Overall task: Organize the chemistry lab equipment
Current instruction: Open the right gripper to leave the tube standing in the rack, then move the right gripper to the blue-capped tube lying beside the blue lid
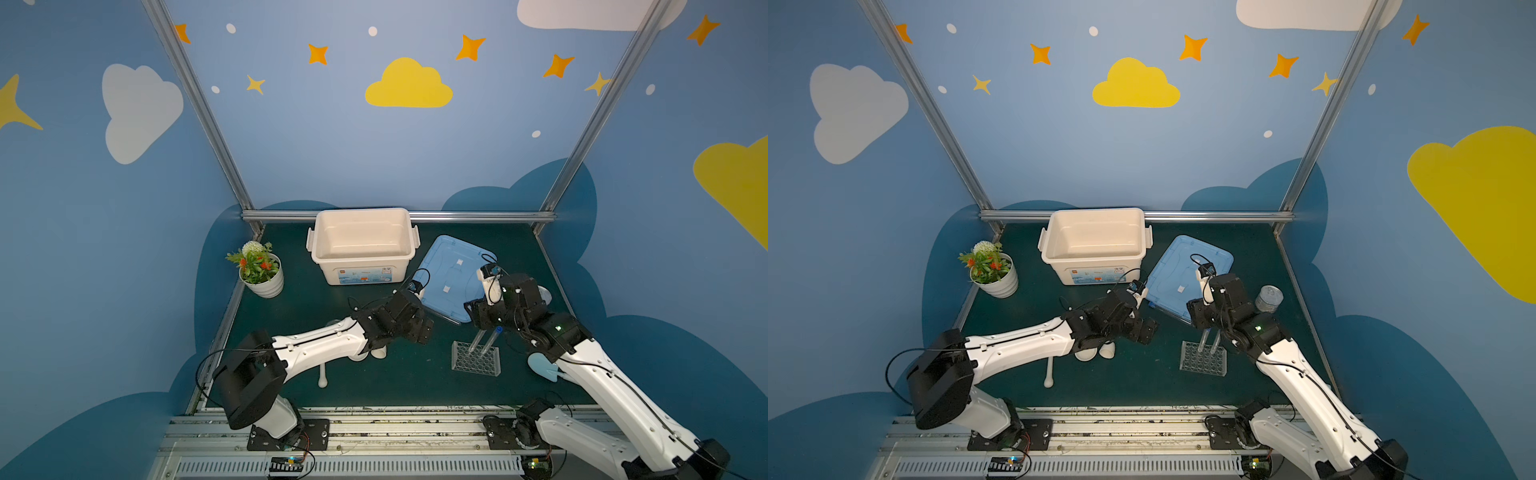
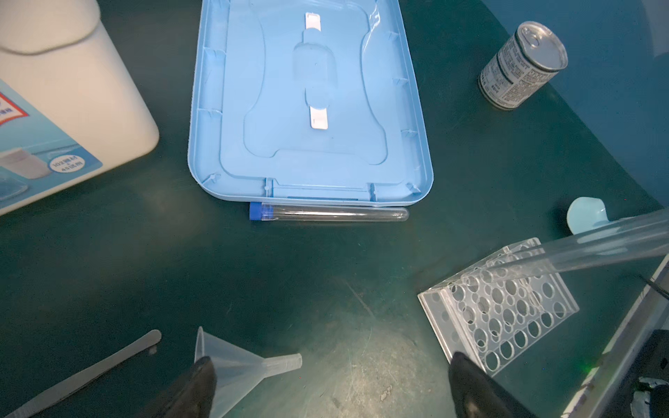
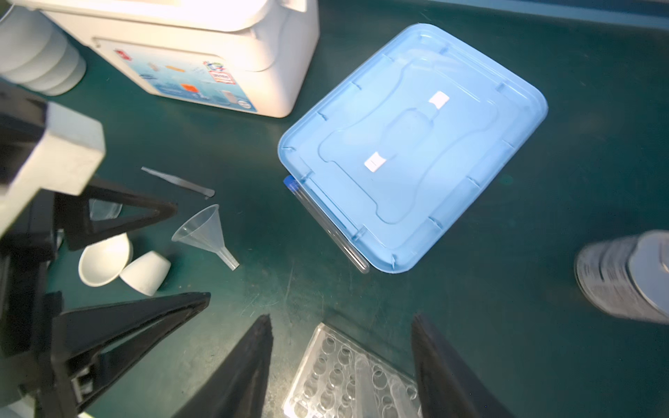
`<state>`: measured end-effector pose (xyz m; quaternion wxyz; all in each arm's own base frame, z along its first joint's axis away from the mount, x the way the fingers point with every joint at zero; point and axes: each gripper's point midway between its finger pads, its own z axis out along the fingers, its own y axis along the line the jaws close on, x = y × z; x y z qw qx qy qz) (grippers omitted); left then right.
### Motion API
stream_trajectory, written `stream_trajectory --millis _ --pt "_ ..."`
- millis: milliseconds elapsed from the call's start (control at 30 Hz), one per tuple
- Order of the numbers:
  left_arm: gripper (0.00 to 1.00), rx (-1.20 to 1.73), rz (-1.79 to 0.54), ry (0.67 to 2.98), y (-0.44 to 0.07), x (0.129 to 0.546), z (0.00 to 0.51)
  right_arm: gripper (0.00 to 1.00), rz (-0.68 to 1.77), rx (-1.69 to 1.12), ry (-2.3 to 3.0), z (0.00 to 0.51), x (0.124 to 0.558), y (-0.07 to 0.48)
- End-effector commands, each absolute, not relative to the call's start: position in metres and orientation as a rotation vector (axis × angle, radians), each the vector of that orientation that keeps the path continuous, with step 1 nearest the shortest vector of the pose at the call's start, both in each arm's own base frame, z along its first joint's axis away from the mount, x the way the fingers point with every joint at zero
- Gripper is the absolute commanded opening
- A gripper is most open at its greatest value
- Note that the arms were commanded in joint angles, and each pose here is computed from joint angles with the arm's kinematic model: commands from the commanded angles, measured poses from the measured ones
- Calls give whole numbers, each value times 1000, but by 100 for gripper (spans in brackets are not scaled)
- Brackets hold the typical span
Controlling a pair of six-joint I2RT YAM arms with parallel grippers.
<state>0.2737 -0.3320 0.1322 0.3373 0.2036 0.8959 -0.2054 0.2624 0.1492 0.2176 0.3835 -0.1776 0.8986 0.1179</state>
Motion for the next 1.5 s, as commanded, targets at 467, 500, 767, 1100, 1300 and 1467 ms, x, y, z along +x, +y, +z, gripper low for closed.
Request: stream_trajectory --millis 467,500,767,1100,1300,1467 --pt "100 303 -436 2285 -267 286 147 55 554 -872 2389 188 300 223" --pt "100 290 -428 2284 -262 287 147 54 554 -877 2416 182 303 225" --pt "100 191 -387 2287 -224 287 146 47 487 -904 2778 137 309 228" --pt "100 123 -379 2288 -199 284 140 45 332 -1025 2895 91 308 234" --pt "100 109 -379 2297 -195 284 136 43 301 -1052 2914 78 311 239" --pt "100 105 -379 2299 -193 283 134 43 290 -1062 2939 67 311 239"
